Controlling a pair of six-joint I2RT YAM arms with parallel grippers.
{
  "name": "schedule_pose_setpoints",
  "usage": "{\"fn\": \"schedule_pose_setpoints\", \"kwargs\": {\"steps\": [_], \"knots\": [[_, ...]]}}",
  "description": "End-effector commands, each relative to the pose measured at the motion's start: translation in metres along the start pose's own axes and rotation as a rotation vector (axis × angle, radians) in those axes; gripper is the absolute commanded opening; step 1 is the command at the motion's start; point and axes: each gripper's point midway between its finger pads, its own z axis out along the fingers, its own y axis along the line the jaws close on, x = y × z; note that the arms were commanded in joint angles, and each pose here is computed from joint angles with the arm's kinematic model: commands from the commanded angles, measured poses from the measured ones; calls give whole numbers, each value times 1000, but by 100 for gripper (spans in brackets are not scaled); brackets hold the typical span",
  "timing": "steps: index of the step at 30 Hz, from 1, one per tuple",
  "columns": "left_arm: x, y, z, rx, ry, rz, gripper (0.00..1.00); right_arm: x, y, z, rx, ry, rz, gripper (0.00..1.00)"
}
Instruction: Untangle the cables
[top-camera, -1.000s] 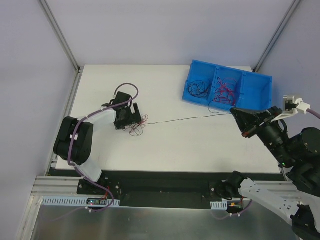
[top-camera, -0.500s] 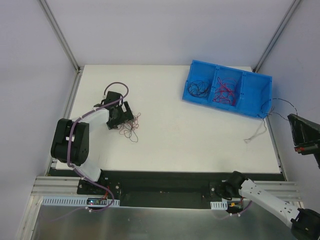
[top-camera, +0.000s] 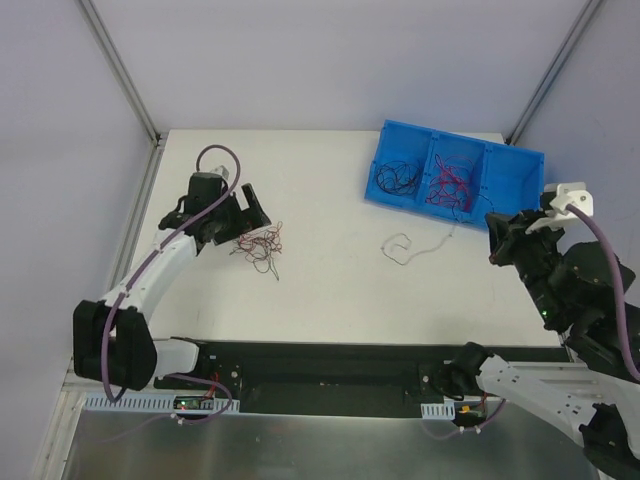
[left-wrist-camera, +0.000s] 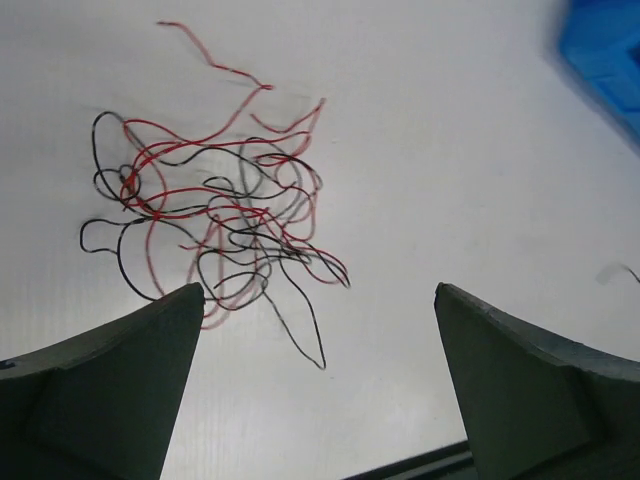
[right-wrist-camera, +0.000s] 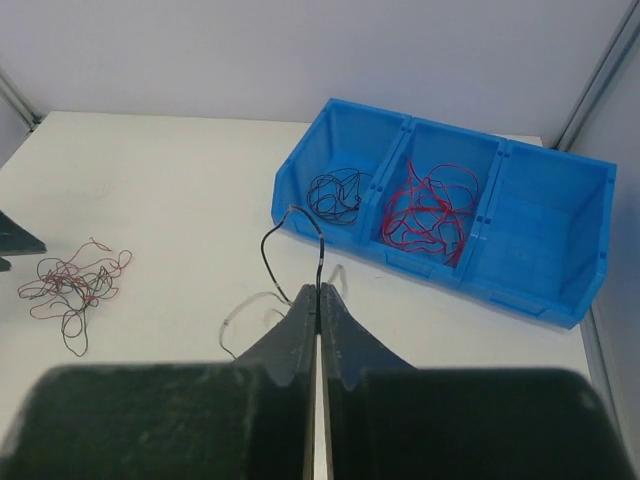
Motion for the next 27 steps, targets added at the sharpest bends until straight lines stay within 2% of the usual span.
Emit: {"fn": "schedule_pose_setpoints", "kwargs": {"steps": [1, 10, 14, 19, 24, 27], "knots": [[-18, -50, -55, 204, -42, 97, 99, -12, 4, 15, 38, -46, 5, 1], [-61, -148, -160, 538, -153, 274, 98, -39, 15, 52, 117, -25, -37, 0], [-68, -169, -180, 609, -179, 360, 99, -63, -3, 67, 214, -23, -23, 0], [-60, -156, -153, 522, -167, 424, 99, -97, -49, 80, 382, -38, 10, 0], [-34, -130, -104, 396, -90, 488, 99, -127, -92, 84, 515, -91, 65, 0], [-23, -115, -82, 347, -32, 472, 98, -143, -112, 94, 564, -127, 93, 0]]}}
